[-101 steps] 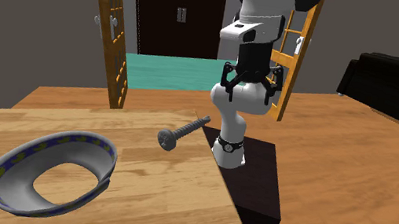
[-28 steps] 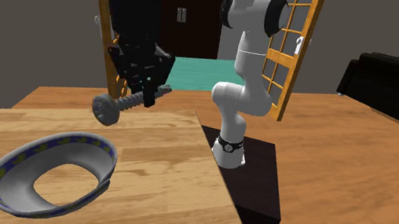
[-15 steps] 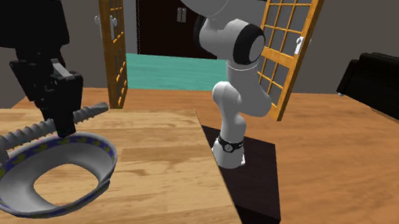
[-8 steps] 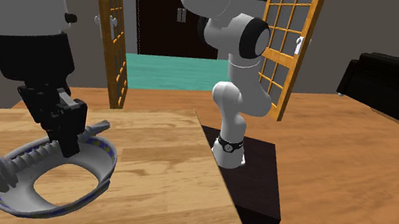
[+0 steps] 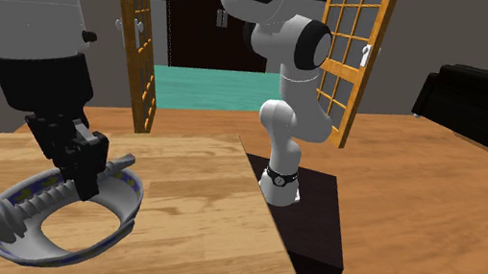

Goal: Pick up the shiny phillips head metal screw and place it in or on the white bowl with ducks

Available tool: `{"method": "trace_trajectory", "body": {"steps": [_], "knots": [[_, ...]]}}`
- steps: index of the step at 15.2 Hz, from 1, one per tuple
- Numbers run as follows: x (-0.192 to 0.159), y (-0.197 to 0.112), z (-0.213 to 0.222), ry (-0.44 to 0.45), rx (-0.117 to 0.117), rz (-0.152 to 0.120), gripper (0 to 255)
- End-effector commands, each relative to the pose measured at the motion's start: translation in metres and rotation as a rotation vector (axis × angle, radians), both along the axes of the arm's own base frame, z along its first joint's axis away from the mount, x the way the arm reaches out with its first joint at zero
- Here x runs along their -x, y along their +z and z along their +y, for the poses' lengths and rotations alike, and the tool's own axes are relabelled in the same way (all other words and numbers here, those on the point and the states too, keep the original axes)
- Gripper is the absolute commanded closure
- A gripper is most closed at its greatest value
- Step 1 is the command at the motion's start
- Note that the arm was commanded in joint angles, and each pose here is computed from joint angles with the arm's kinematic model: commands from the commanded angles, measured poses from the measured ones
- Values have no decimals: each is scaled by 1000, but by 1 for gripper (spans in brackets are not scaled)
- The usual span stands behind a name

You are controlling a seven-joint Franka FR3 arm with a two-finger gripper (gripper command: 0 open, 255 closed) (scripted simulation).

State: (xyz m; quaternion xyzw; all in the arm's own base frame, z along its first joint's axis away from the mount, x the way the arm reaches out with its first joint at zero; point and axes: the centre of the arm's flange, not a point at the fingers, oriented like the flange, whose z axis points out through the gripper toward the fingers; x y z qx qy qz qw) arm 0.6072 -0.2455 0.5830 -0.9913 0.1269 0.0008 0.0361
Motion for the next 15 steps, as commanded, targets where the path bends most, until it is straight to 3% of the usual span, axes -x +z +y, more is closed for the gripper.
{"method": "trace_trajectory", "body": {"steps": [1,2,7,11,15], "knots": [[0,0,0,0,0,0,255],[0,0,0,0,0,0,0],[0,0,0,0,0,0,0],[0,50,-4,0,0,0,0],[0,50,-4,0,0,0,0]]}}
